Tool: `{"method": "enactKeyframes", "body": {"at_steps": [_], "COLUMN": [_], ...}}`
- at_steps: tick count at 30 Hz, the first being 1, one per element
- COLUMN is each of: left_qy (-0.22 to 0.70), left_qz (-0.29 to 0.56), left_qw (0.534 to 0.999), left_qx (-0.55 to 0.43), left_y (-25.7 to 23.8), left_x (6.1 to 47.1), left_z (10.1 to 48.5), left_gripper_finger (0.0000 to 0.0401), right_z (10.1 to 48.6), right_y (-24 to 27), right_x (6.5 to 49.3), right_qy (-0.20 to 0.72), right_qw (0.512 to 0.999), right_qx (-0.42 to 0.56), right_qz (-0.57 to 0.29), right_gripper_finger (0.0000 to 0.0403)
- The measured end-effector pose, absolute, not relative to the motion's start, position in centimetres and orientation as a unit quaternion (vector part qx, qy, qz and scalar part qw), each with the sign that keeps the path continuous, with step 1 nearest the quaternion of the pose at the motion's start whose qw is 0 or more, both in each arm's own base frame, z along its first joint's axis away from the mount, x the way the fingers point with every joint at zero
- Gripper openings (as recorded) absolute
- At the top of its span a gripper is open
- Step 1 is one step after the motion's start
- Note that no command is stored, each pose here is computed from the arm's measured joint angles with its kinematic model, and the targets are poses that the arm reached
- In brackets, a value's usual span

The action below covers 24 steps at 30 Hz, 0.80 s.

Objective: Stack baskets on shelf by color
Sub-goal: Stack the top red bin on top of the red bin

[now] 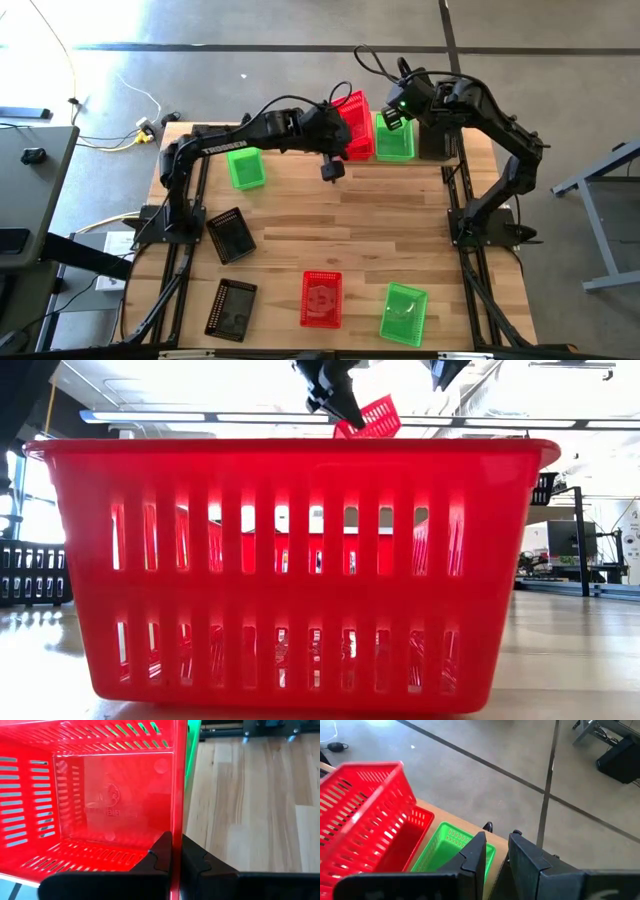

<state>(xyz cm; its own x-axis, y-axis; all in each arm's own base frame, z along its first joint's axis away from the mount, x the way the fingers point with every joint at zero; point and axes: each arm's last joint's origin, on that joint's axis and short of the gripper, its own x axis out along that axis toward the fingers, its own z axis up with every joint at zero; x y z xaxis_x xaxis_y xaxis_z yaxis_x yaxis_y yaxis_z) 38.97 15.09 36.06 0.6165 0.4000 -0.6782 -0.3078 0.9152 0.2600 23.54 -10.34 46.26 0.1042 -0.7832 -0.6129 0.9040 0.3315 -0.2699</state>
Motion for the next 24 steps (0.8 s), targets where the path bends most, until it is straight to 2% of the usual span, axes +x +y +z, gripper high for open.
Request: {"method": "enactKeyframes", "body": {"at_steps": [7,24], "left_qy": [0.413,0.427], "left_qz": [0.192,0.188], "left_qw": [0.888,0.883], "left_qx": [0.058,0.053], "left_y": [15.5,17.1], "left_x": [39.7,38.9], "left_z": [34.5,34.2], "left_gripper_finger": [0.0000,0.0000], "right_z": [46.2,46.2], "right_y": [-10.3,-10.3], "right_x": [23.6,23.6], "right_qy": [0.347,0.347], "right_qw": [0.738,0.739], "right_qx": [0.090,0.091], "right_qz": [-0.572,-0.571], "right_gripper_finger": [0.0068,0.0068]}}
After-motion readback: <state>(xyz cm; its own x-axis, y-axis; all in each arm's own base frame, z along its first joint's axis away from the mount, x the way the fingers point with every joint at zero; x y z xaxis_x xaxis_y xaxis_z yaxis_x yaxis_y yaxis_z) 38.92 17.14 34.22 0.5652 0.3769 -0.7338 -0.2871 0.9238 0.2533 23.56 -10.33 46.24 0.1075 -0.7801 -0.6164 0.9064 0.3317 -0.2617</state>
